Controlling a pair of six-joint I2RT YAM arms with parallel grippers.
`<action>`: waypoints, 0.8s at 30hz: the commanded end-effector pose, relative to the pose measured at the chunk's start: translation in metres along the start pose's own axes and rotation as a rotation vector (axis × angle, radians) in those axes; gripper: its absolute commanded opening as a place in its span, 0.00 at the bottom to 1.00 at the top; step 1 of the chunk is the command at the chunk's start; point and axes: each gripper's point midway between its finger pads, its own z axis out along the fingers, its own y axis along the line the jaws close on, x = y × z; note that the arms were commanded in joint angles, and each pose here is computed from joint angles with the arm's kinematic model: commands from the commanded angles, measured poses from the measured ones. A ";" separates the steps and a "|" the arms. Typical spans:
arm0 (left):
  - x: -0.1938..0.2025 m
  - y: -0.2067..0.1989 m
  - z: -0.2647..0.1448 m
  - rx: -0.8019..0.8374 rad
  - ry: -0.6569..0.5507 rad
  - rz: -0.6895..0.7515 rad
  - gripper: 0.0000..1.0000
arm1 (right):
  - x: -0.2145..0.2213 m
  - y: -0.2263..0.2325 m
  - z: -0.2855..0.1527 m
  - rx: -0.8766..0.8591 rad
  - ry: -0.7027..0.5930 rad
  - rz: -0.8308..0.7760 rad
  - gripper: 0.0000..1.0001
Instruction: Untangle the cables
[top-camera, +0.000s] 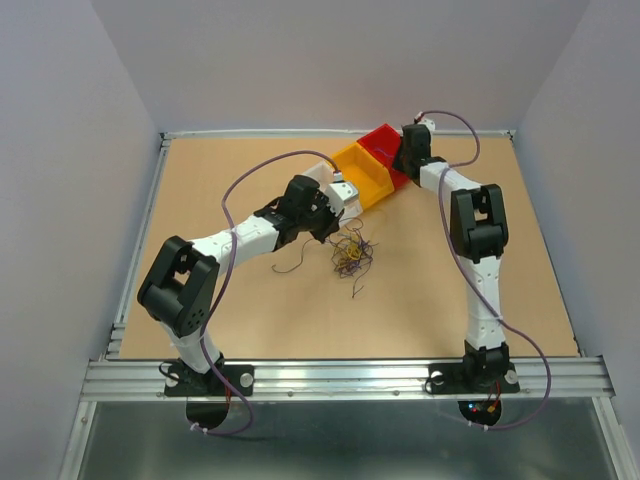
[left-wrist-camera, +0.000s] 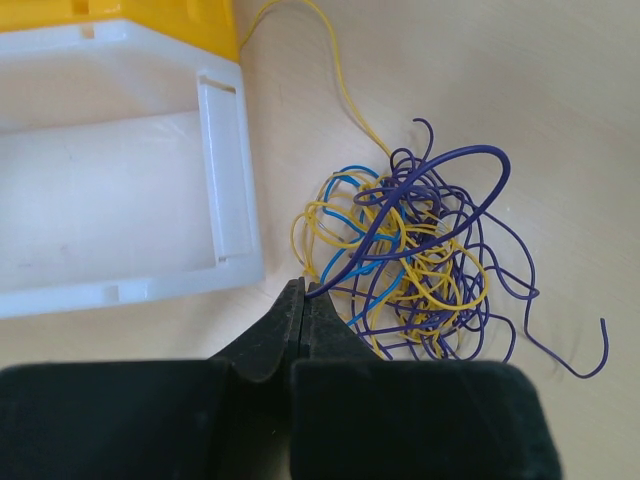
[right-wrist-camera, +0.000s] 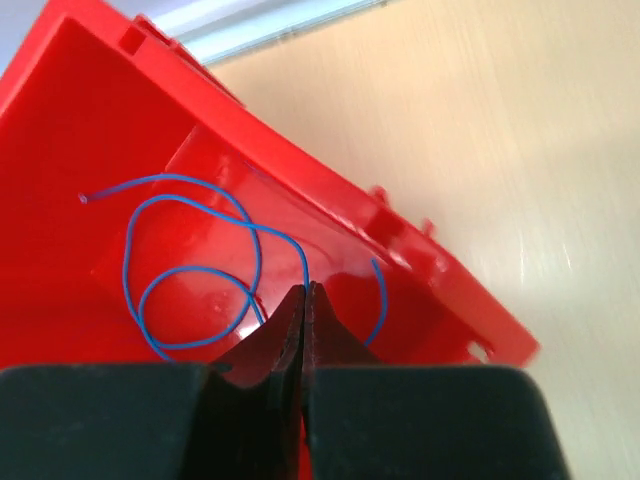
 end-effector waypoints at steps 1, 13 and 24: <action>-0.037 0.000 -0.014 -0.014 -0.091 0.045 0.00 | 0.016 -0.010 -0.024 0.031 0.041 -0.007 0.01; -0.041 -0.006 -0.018 -0.006 -0.103 0.055 0.00 | -0.015 -0.013 -0.063 0.030 -0.059 0.035 0.21; -0.050 -0.005 -0.030 -0.023 -0.129 0.065 0.00 | -0.051 0.006 -0.106 -0.076 -0.111 0.004 0.76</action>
